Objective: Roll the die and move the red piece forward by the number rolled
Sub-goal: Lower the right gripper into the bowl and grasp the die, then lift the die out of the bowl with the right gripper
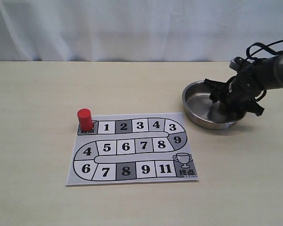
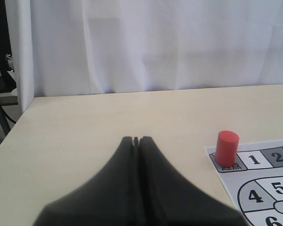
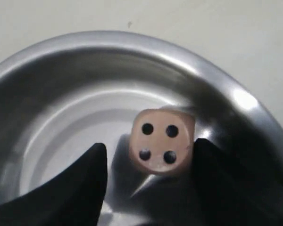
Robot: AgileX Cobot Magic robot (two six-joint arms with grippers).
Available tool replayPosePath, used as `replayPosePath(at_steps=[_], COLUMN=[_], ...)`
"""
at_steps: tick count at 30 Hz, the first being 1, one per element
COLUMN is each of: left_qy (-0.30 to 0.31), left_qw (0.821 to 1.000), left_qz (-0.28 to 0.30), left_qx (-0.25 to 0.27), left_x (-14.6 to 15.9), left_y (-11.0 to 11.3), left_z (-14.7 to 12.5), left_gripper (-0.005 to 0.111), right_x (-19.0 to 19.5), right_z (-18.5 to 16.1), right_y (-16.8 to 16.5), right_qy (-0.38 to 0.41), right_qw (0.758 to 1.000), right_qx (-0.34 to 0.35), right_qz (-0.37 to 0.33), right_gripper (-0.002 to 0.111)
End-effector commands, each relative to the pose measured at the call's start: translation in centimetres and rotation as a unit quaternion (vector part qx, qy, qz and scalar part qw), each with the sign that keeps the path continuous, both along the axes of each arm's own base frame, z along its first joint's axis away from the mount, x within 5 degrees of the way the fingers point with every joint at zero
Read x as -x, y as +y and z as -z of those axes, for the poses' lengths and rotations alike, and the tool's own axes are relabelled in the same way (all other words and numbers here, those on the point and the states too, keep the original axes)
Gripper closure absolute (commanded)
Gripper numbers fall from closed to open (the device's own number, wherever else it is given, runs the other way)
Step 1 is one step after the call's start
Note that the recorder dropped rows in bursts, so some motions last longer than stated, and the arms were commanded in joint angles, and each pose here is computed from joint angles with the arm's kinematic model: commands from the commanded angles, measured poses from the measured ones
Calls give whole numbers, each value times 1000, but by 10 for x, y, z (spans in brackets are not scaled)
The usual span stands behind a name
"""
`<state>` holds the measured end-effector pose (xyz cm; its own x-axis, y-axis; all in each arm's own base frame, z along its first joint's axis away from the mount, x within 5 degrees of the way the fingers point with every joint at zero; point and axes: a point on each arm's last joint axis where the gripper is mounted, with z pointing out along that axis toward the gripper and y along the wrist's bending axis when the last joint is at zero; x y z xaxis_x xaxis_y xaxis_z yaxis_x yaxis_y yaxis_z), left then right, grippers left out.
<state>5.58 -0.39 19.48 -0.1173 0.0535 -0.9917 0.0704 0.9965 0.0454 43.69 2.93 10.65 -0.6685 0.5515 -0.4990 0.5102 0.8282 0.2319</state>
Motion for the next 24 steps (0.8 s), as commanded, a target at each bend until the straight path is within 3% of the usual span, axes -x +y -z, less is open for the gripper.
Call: replayPosePath(at_steps=[1,14,24], left_qy=[-6,-6,-6], left_qw=[1000,1000,1000], left_qz=[0,0,0], left_qx=[-1,-1,-1], left_x=[0,0,0], left_y=[0,0,0], left_z=[-1,-1,-1], left_gripper=[107,107,107], right_x=[0,-2,-2], right_z=[1,0,-34], right_y=[-2,0,0], right_qy=[0,-10,-46], right_qw=[1000,1000,998], right_qx=[2,3,24], right_qz=[1,-10,-44], right_gripper=[56,104,104])
